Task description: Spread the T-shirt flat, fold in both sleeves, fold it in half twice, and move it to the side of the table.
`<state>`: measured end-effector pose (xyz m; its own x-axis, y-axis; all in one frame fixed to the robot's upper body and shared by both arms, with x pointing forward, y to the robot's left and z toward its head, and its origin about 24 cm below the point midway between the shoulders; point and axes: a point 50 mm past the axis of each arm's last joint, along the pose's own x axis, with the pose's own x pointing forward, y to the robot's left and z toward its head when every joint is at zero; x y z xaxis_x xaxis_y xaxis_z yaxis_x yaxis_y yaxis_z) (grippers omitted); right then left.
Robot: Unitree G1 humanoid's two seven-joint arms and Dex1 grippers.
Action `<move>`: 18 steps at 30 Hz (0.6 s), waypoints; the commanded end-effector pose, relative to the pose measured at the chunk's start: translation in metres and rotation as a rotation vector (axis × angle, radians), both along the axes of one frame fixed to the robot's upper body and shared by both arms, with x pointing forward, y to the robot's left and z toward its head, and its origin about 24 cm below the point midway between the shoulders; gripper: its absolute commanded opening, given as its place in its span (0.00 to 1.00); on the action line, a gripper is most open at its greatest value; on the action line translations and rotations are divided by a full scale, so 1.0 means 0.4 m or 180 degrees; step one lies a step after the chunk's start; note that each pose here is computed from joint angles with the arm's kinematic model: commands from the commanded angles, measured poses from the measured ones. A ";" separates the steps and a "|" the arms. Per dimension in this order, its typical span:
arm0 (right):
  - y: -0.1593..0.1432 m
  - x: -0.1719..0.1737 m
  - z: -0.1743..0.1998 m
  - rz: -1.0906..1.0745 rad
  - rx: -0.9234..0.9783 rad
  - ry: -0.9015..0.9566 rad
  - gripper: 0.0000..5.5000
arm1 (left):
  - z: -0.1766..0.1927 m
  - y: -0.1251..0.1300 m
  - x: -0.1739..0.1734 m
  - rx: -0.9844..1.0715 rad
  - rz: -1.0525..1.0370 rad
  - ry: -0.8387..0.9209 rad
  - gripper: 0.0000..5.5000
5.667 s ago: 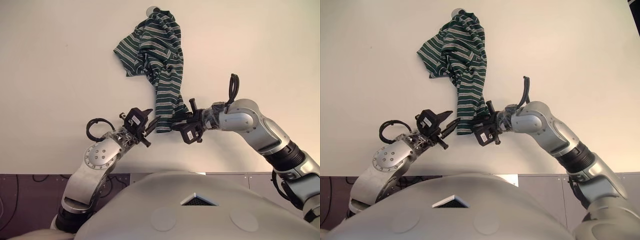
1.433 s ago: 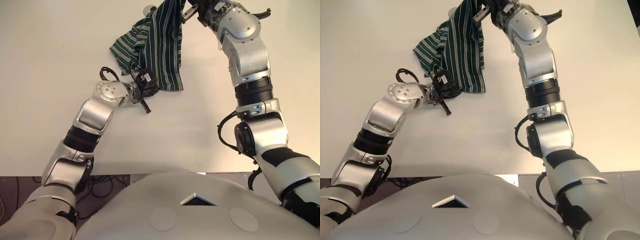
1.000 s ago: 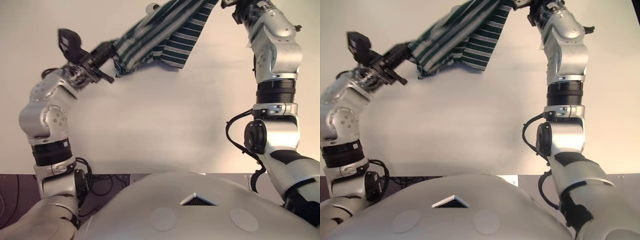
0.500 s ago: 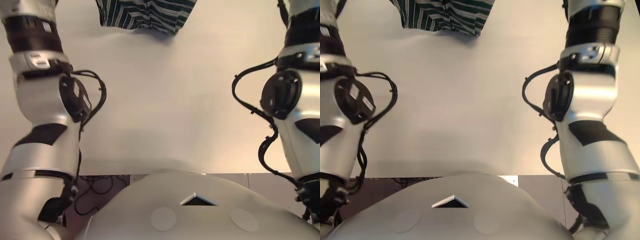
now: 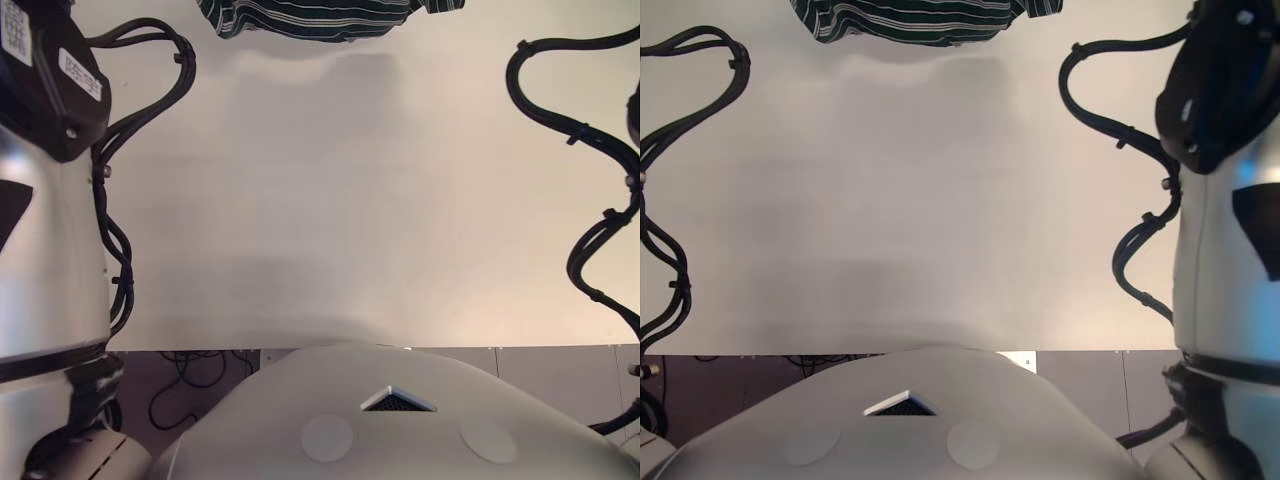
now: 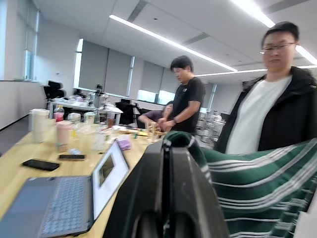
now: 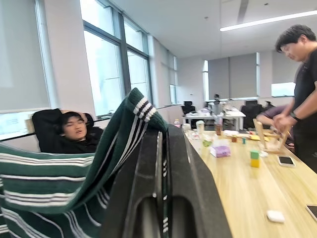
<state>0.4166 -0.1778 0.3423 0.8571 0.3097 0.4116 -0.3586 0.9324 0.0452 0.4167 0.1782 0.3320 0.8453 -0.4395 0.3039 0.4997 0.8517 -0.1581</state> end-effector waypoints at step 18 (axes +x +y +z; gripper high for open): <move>-0.114 -0.469 -0.230 0.3816 -0.2005 0.1702 0.00 | -0.299 0.085 -0.551 0.1719 -0.2923 0.1271 0.00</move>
<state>0.3063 -0.2428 0.2408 0.3500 0.9345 -0.0656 -0.9335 0.3537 0.0584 0.2833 0.2379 0.2176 0.3709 -0.9285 0.0185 0.9022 0.3556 -0.2440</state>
